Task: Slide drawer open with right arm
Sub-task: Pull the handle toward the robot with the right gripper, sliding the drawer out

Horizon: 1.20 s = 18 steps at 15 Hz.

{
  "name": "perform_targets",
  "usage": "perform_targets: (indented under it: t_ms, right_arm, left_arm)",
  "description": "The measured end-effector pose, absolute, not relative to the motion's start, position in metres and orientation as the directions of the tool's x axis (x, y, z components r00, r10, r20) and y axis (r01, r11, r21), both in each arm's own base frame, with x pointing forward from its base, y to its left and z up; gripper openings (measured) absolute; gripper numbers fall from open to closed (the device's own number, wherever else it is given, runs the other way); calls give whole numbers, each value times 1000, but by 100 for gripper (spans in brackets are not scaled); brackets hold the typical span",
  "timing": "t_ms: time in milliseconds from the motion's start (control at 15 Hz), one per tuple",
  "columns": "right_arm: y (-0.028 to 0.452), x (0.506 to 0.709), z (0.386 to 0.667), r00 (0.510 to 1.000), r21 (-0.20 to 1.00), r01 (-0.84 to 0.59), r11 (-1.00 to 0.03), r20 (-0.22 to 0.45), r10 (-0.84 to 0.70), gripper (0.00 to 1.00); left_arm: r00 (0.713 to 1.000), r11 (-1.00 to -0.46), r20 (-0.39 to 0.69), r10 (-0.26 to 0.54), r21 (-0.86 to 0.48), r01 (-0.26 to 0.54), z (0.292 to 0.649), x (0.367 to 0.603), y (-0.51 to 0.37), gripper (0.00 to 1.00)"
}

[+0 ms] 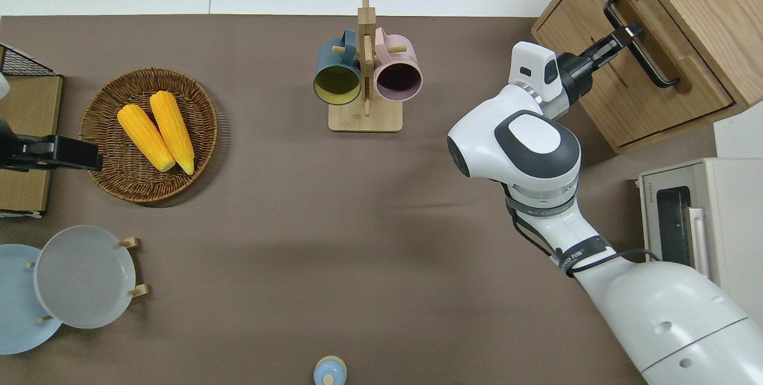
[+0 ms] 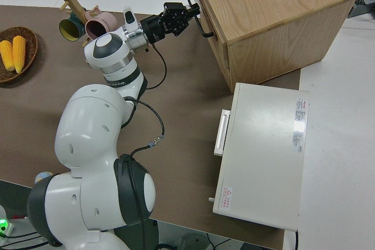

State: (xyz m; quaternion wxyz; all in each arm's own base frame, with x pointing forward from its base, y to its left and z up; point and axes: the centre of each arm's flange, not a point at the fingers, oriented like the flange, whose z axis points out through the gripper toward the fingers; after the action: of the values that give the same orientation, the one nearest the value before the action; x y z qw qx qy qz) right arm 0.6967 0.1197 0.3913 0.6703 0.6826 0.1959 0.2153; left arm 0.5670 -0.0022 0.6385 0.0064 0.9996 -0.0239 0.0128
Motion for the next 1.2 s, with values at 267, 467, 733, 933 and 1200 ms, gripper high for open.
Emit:
perform_targets:
  t_ms: [267,467,733,933,1200]
  right_arm:
    - [129,693,390,833,1000,-20,-13,24,553,18]
    - [151,684,388,838,1000,-24,7,17,545,18]
    - [191,666,387,848,1000,-27,5,21,529,18]
    - [219,652,387,851,1000,-24,7,17,525,18]
    - [241,642,391,855,1000,-14,-9,16,518,18]
  left_arm:
    - [999,-999,26,-48,12,-48,639,567,-2,100]
    - [999,-999,26,-48,12,-48,639,567,-2,100]
    - [999,-999,26,-48,12,-48,639,567,-2,100]
    - [999,-999,26,-48,12,-48,639,567,-2,99]
    - [999,-999,26,-48,12,-48,639,567,-2,100]
